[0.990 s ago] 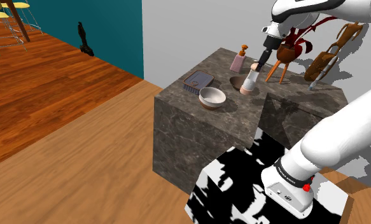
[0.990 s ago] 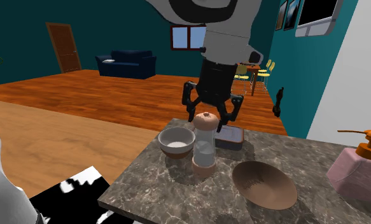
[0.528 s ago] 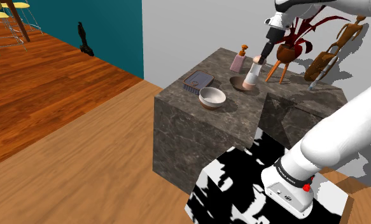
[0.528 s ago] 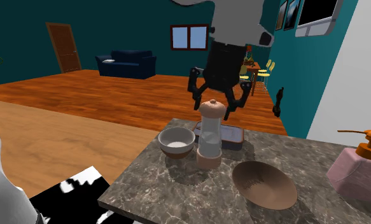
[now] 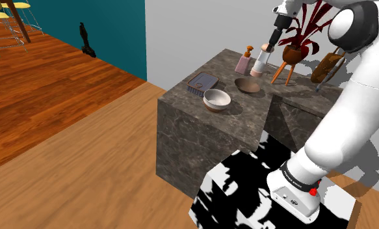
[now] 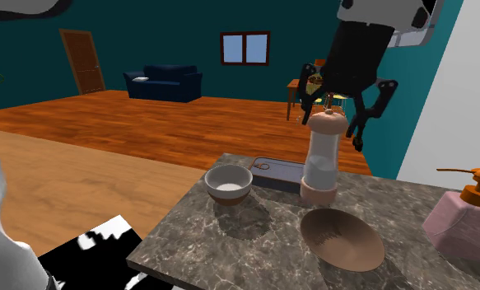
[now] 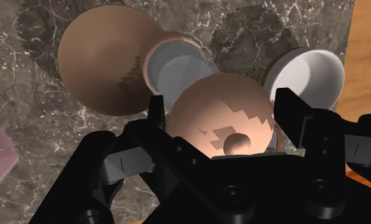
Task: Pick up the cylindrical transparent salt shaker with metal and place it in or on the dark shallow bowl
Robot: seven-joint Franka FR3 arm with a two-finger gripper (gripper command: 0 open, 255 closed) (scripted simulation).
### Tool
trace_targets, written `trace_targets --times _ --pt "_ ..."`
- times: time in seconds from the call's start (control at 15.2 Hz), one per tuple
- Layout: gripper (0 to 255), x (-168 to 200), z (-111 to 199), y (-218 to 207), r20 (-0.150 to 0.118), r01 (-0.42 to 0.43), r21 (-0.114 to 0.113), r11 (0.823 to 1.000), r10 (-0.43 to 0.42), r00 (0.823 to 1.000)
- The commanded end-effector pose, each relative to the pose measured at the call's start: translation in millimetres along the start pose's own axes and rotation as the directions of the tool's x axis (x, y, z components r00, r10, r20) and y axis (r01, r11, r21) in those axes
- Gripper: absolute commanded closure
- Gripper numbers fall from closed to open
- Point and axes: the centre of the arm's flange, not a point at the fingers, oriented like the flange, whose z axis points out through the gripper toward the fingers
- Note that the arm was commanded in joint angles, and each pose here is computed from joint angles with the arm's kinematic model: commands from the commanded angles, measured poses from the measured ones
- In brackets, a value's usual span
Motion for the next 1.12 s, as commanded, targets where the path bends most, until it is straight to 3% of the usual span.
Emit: trace_targets --times 0.0,0.33,1.06 --pt "255 11.4 -11.0 21.6 0.001 0.004 0.0 1.0 -0.004 1.0" --pt "255 29.7 -39.1 67.2 0.001 0.004 0.0 1.0 -0.004 1.0" --pt "255 29.8 18.2 76.9 0.001 0.004 0.0 1.0 -0.004 1.0"
